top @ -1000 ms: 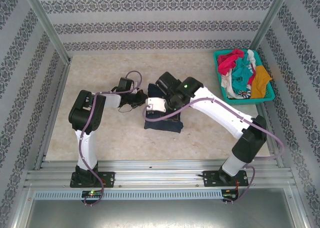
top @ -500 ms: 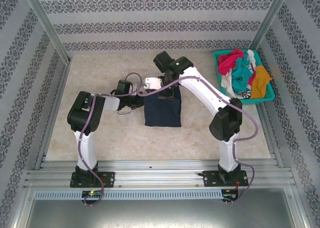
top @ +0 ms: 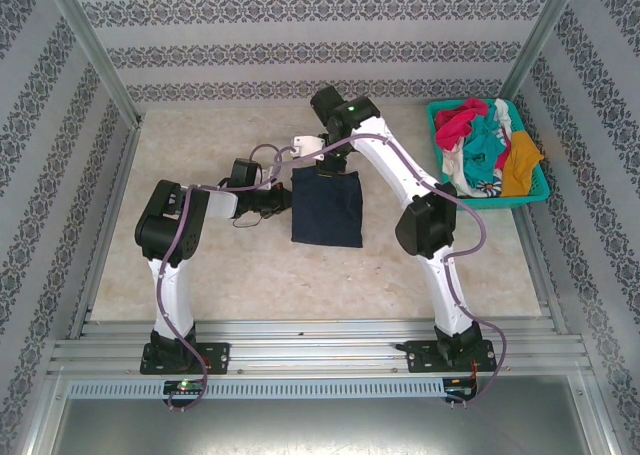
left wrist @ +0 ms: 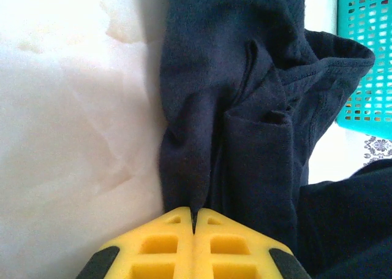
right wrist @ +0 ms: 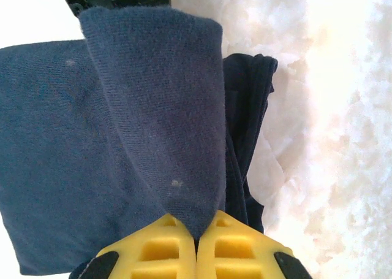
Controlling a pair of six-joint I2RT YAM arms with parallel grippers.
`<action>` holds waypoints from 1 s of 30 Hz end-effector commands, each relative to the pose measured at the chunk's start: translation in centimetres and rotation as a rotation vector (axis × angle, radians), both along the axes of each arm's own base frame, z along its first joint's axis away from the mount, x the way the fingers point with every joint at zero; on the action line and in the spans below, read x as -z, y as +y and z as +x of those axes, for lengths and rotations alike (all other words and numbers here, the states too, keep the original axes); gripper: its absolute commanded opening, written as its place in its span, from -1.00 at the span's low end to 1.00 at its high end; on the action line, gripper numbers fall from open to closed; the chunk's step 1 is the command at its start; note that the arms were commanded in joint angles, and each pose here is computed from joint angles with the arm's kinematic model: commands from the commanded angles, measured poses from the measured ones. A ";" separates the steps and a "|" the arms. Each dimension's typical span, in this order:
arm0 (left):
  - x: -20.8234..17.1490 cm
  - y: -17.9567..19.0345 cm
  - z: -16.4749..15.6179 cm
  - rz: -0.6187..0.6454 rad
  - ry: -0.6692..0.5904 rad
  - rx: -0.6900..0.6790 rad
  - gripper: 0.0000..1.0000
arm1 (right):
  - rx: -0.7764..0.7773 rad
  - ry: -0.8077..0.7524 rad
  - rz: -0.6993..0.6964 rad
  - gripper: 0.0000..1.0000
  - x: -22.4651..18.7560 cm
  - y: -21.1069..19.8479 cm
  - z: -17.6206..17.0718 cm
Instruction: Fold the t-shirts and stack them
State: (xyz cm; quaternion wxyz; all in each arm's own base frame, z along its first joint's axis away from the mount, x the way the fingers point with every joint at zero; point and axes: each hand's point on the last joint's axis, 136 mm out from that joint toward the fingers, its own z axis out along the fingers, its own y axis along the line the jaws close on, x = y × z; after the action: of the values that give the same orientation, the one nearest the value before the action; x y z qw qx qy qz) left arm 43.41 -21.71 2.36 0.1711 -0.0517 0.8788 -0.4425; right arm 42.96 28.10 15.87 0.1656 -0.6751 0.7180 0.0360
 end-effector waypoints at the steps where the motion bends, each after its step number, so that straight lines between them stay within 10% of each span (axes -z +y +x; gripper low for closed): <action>1: 8.1 3.3 -5.3 0.153 0.289 -0.041 -1.00 | -0.004 -0.015 -0.035 -1.00 0.9 -0.5 1.1; 19: 8.1 3.2 -5.5 0.150 0.281 -0.034 -1.00 | 0.097 -0.185 -0.102 -1.00 5.5 -1.0 7.6; 30: 8.3 3.4 -5.5 0.152 0.285 -0.038 -1.00 | 0.003 -0.067 0.047 -0.98 6.1 1.5 4.7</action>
State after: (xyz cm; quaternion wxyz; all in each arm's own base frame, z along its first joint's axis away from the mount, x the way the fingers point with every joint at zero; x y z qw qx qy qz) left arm 43.33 -21.73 2.34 0.1723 -0.0464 0.8788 -0.4425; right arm 48.90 28.59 8.34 0.1893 -0.6624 0.7247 -0.0155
